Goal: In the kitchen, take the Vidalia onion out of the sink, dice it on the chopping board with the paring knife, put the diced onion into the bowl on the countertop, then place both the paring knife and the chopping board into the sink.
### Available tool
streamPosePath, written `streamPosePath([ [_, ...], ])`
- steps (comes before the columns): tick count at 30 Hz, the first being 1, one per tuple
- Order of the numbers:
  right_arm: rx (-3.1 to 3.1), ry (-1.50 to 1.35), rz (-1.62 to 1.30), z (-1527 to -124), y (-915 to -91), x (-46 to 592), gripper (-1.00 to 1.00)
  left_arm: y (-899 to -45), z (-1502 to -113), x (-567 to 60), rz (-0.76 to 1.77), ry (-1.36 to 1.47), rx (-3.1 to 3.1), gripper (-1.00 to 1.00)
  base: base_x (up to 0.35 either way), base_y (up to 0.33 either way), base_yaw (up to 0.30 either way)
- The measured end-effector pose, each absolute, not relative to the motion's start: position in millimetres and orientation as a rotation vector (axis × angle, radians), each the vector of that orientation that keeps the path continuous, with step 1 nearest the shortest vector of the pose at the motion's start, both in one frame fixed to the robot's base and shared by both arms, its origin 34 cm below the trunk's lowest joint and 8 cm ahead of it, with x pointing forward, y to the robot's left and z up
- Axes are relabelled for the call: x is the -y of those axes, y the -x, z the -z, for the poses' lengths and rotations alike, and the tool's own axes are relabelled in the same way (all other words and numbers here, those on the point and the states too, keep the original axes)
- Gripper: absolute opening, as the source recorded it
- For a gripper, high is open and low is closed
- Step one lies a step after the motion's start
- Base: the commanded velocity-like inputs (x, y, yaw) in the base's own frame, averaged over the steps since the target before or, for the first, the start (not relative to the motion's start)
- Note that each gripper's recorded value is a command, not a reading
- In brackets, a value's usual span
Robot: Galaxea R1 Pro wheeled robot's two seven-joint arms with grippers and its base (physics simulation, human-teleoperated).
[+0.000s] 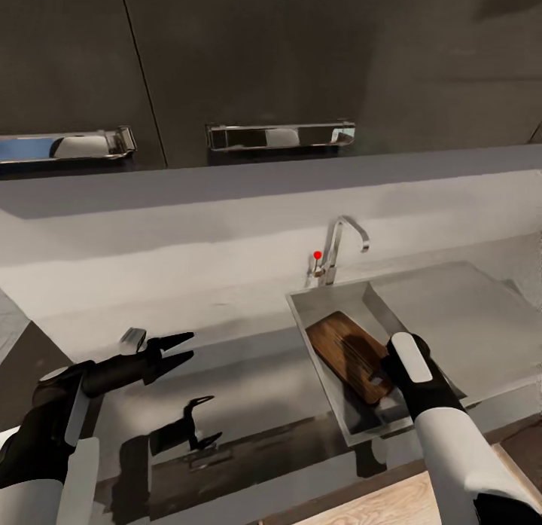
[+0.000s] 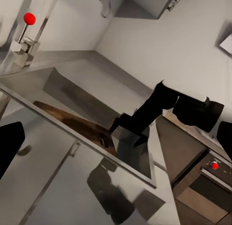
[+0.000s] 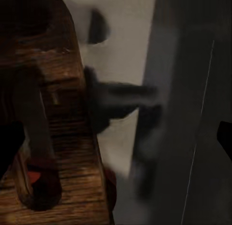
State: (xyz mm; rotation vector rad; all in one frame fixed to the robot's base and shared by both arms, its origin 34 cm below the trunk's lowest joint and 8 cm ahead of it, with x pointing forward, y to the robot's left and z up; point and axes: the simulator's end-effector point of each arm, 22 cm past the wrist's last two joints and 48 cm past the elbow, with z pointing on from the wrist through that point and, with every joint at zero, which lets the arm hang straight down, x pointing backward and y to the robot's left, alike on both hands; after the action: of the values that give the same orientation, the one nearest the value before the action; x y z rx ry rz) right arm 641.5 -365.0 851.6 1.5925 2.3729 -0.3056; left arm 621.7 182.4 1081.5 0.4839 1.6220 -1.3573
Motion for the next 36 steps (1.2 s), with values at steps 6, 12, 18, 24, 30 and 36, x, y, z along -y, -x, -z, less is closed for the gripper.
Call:
streamPosePath([
  [6,-2.323,-1.522,0.257,-881,-664,363,1.00,-621,-1086,-182,1.353,-0.489,-1.614,1.00,0.000,0.000,-0.068],
  [12,-2.312,-1.350,0.240,-911,-689,344,1.00,-620,-1091,-182,1.349,-0.495,-1.607,1.00,0.000,0.000,-0.066],
  [18,-2.331,-1.121,0.217,-939,-710,306,1.00,-619,-1096,-182,1.345,-0.500,-1.599,1.00,0.000,0.000,-0.076],
  [24,-2.403,-0.818,0.117,-971,-723,246,1.00,-618,-1101,-183,1.340,-0.506,-1.592,1.00,0.000,0.000,-0.072],
  [30,-2.457,-0.574,0.014,-983,-731,217,1.00,-618,-1104,-183,1.337,-0.511,-1.585,1.00,0.000,0.000,-0.010],
  [36,-2.415,-0.383,-0.155,-992,-751,268,1.00,-617,-1105,-182,1.336,-0.512,-1.584,1.00,0.000,0.000,0.000],
])
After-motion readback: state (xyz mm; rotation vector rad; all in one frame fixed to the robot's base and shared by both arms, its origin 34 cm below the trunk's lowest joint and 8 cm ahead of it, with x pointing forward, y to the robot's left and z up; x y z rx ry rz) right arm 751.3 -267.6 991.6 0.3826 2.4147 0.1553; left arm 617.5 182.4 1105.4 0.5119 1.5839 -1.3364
